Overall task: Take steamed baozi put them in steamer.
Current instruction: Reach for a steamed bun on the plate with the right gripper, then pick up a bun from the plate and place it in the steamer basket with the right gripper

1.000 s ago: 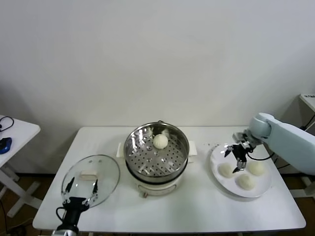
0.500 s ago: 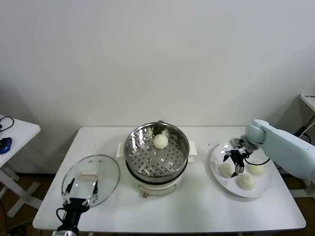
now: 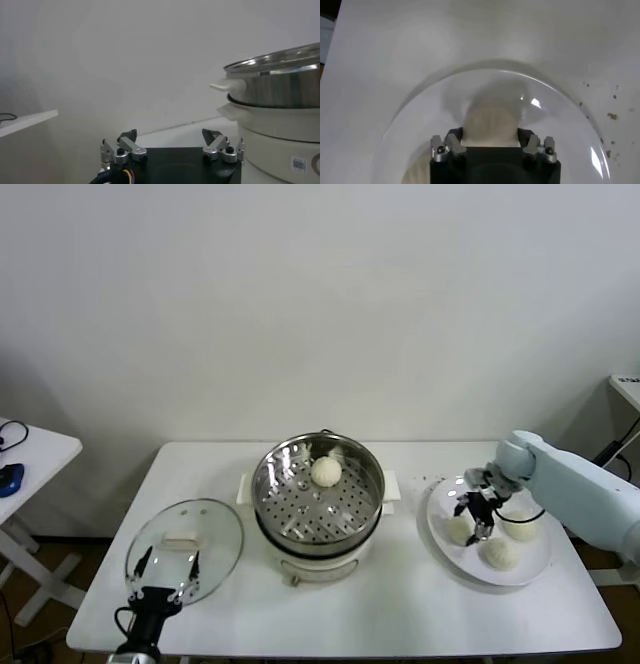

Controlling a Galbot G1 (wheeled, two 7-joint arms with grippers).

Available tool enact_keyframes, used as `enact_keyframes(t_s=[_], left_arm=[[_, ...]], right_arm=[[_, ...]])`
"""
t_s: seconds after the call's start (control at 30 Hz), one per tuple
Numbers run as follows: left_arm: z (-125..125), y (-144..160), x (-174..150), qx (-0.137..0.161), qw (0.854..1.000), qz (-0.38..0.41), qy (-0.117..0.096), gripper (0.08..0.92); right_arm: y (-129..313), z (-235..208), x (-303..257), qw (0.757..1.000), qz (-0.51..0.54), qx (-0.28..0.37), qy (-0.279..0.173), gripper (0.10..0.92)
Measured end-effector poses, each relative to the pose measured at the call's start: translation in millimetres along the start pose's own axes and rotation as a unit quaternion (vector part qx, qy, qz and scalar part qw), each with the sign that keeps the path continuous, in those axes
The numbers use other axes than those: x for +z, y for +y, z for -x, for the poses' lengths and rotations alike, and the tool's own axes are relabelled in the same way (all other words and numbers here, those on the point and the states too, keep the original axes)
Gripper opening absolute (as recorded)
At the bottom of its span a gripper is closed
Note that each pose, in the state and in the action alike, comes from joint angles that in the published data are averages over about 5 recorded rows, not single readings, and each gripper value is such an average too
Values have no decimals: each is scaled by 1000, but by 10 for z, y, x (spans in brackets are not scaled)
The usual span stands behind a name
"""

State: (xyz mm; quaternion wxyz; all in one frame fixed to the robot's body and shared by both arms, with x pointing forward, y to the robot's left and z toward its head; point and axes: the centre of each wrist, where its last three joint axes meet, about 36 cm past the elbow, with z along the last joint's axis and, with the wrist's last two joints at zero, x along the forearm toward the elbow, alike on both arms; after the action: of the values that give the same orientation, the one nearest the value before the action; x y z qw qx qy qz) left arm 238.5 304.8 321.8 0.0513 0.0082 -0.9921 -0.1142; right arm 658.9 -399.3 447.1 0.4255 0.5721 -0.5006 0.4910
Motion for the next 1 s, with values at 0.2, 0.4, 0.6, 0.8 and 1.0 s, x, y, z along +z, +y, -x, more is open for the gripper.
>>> enact_keyframes(t_s=[0.2, 0.4, 0.6, 0.8, 1.0], left_arm=[[-16, -2, -3, 2, 1000, 0, 1, 823], [-33, -2, -18, 2, 1000, 1, 0, 823], [-32, 5, -48, 1, 1000, 2, -2, 823], [-21, -13, -78, 4, 1000, 2, -6, 823], [-15, -48, -110, 9, 1000, 2, -11, 823]], right_arm=[[-14, -80, 7, 1000, 4, 5, -4, 679], [-95, -324, -33, 1000, 11, 18, -12, 675], [-313, -845, -245, 998, 15, 40, -35, 675], [-548, -1550, -591, 995, 18, 66, -69, 678], [-707, -2150, -1082, 990, 13, 83, -111, 679]])
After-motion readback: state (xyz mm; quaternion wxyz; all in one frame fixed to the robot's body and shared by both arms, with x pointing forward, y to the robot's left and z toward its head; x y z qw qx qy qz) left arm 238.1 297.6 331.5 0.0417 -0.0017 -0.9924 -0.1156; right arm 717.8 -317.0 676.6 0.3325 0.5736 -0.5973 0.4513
